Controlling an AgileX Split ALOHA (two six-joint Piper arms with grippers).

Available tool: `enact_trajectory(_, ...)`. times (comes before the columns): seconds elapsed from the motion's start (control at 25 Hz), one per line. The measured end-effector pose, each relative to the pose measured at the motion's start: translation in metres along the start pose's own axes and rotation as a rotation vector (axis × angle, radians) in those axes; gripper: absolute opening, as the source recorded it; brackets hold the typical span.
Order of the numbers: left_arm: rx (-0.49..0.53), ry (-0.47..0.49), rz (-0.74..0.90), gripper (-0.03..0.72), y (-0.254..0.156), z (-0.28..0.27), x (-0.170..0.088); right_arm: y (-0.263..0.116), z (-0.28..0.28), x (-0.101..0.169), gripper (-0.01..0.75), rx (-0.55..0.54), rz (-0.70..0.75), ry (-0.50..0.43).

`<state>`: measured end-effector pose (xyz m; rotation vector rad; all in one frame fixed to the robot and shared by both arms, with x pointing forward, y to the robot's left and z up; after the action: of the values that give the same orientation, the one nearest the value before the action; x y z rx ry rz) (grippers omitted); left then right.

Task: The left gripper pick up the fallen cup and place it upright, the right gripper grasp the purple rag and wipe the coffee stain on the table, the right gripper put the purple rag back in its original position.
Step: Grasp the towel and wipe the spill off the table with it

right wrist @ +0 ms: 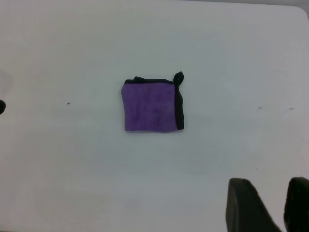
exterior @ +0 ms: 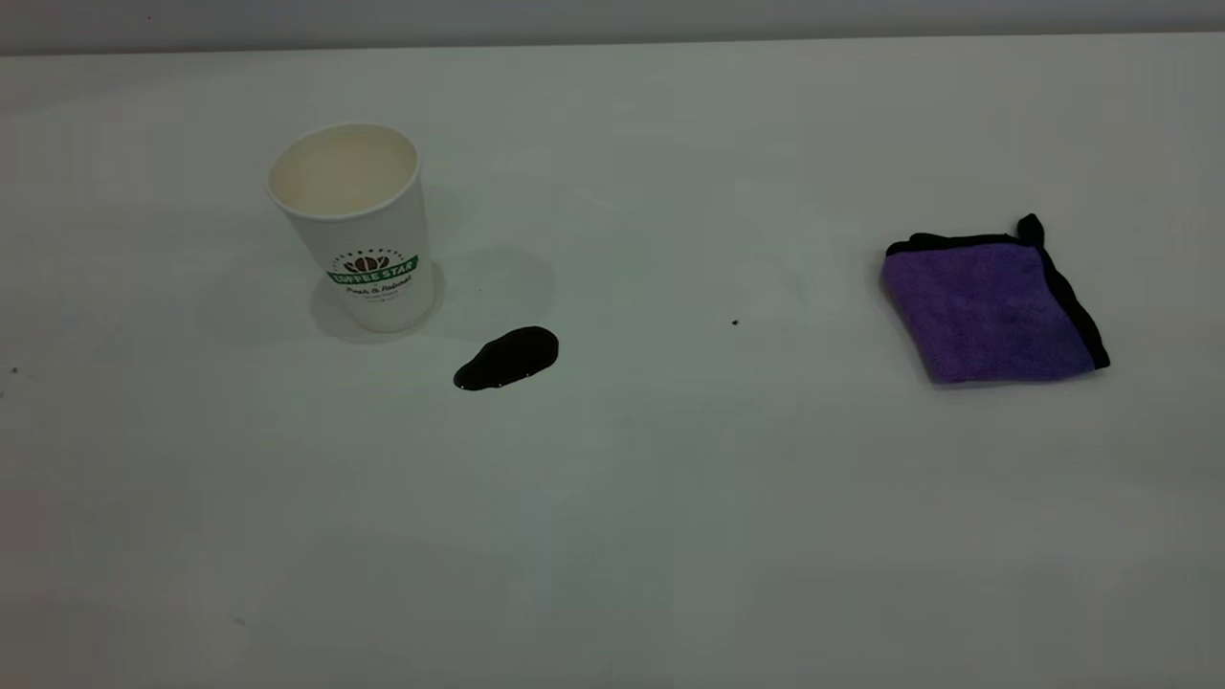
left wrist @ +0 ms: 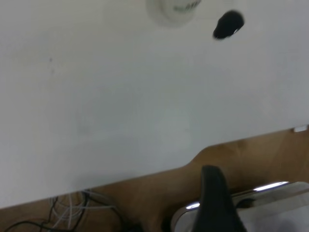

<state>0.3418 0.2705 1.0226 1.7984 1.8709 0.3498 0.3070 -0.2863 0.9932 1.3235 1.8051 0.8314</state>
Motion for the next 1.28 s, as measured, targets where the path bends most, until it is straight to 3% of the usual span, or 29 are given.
enact_trajectory(0.36,-0.119,0.034,0.086,0.504,-0.055,0.014,0.023,0.0,0.0,0.0,0.241,0.0,0.0,0.0)
enact_trajectory(0.52,-0.176,0.045,0.09,0.503,-0.057,0.011,0.027,0.0,0.0,0.0,0.241,0.0,0.0,0.0)
enact_trajectory(1.0,-0.177,0.048,0.046,0.503,-0.059,0.022,0.029,0.0,0.0,0.0,0.241,0.0,0.0,0.0)
enact_trajectory(1.28,-0.272,0.166,-0.113,0.503,-0.059,0.014,0.041,0.0,0.0,0.0,0.241,0.0,0.0,0.0)
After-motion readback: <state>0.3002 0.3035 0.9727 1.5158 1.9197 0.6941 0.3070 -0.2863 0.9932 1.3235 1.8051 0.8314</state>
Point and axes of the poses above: a point on each arm's last joint axis where the gripper is mounted, z pointing out along that axis toward the gripper, x along the wrist's bending axis when the last joint is at zero, y = z × x, the point moved 9 cm from there along z, pointing out along that axis toward the gripper, and after that the axes turned 13 degrees about -z, right-handed, at the moved point
